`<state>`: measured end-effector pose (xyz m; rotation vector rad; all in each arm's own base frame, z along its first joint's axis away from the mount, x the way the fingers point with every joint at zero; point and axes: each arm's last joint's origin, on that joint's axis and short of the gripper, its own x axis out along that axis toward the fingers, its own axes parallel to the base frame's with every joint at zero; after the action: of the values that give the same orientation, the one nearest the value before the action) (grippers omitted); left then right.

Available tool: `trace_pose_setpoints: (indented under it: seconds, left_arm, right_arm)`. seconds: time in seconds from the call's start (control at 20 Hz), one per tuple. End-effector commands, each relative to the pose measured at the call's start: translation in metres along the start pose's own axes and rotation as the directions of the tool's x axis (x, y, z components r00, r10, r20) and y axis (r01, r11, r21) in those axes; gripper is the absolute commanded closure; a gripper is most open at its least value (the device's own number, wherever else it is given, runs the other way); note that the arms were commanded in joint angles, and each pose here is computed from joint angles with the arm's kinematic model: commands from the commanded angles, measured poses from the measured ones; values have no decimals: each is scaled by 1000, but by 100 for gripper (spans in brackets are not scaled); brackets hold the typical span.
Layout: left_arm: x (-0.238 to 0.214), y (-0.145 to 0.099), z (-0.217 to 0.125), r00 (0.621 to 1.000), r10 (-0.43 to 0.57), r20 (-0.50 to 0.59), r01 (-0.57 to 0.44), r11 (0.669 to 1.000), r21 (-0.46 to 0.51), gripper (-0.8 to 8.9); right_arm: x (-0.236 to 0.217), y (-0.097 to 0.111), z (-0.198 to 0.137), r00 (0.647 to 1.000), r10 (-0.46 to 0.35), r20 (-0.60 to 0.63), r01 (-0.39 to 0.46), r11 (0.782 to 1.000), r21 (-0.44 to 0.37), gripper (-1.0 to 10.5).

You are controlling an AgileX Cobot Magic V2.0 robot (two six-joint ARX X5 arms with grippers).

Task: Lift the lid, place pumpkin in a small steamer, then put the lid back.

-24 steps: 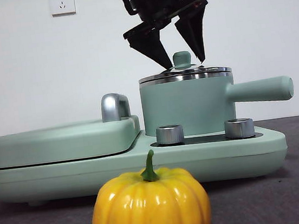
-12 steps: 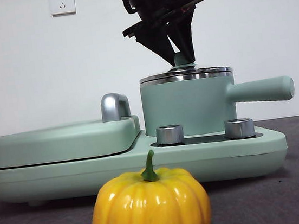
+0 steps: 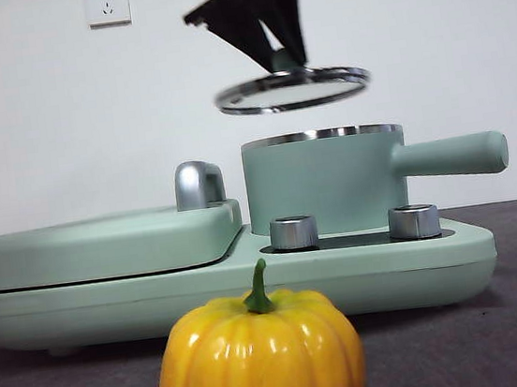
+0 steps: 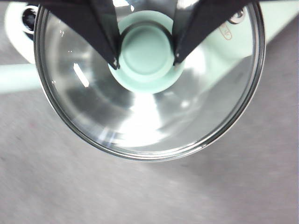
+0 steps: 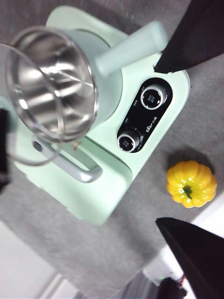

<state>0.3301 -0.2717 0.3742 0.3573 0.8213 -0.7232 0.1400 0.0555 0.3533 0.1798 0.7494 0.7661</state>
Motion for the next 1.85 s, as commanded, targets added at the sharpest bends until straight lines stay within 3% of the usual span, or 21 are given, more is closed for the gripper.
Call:
trace_pose_setpoints:
  seconds: [0.05, 0.25, 0.5, 0.75, 0.85, 1.35, 1.65, 1.85]
  left_arm:
    - [-30, 14, 5, 997, 32, 64, -30, 999, -20, 792]
    - [-50, 51, -2, 992, 102, 75, -94, 991, -96, 792]
    - [-69, 99, -14, 978, 196, 77, -178, 965, -193, 792]
    - [-78, 132, -25, 965, 257, 59, -234, 937, -260, 792]
    - [-81, 142, -29, 960, 275, 52, -250, 926, -282, 792]
    - [-91, 172, -43, 944, 328, 25, -298, 885, -357, 792]
    - [-95, 181, -48, 938, 345, 18, -313, 871, -379, 792]
    - [-97, 185, -49, 935, 354, 20, -319, 865, -387, 792]
  right_arm:
    - [19, 12, 12, 998, 17, -65, -19, 999, -29, 463]
    - [69, 39, 15, 972, 10, -234, -35, 994, -106, 463]
    - [128, 70, -5, 902, -12, -432, -76, 980, -186, 461]
    - [166, 83, -22, 849, -19, -528, -112, 970, -215, 441]
    - [175, 86, -28, 834, -22, -552, -119, 968, -219, 376]
    - [203, 91, -39, 821, -67, -567, -95, 963, -252, 341]
    - [228, 90, -59, 755, -103, -648, -84, 964, -251, 341]
    - [245, 86, -77, 678, -146, -720, -68, 963, -260, 341]
